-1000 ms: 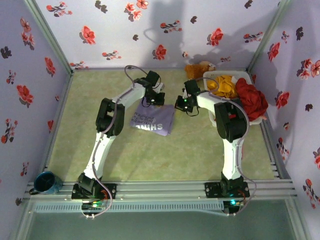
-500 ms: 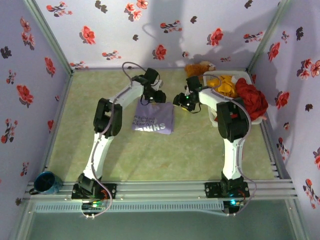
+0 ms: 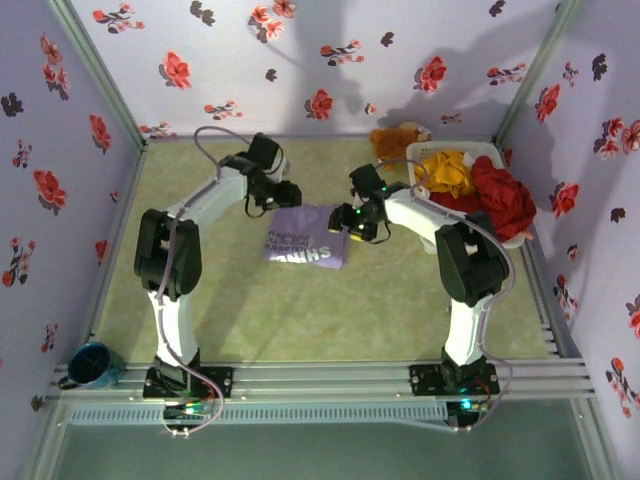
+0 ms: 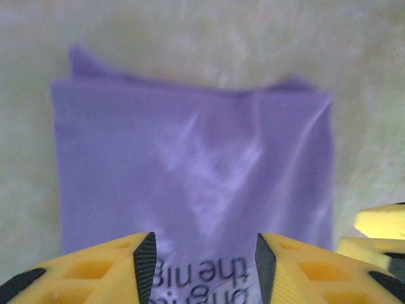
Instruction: Fold and stack the t-shirts
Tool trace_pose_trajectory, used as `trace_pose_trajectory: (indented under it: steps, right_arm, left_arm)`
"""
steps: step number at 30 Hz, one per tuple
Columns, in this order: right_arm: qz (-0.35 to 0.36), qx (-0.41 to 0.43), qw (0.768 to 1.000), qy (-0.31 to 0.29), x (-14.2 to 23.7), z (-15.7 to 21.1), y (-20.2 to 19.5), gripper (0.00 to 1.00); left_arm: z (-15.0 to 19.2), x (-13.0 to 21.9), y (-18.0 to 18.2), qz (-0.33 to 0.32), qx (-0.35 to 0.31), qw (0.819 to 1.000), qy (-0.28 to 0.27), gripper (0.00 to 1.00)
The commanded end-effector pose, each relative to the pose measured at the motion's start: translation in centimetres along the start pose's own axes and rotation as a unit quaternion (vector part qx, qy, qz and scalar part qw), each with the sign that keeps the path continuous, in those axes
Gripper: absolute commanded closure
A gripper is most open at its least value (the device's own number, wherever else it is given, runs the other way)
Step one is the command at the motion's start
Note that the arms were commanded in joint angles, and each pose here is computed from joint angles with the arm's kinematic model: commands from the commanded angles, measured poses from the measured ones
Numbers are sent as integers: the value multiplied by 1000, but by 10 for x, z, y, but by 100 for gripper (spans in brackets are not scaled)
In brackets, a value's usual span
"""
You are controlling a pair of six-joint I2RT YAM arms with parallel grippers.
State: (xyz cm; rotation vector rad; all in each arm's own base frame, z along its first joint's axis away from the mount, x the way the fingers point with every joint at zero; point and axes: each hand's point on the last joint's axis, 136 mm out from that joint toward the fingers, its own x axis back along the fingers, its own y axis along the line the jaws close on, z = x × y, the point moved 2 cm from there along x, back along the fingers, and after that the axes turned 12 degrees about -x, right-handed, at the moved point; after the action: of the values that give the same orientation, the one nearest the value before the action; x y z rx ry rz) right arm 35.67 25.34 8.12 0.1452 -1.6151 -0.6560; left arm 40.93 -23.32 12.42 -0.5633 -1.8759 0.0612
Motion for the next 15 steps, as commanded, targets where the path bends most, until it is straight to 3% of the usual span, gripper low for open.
trace_pose_trajectory:
  steps: [1, 9, 15]
  right_arm:
    - [9, -26, 1000, 15, -16, 12, -4, 38]
    - [-15, -20, 998, 57, -43, 24, 11, 38]
    - [4, -1, 1000, -3, 7, 13, 8, 34]
  left_arm:
    - [16, 1, -1, 5, 25, 1000, -3, 52]
    - [42, 0, 5, 0, 40, 999, 8, 51]
    - [44, 0, -19, -9, 12, 1000, 15, 50]
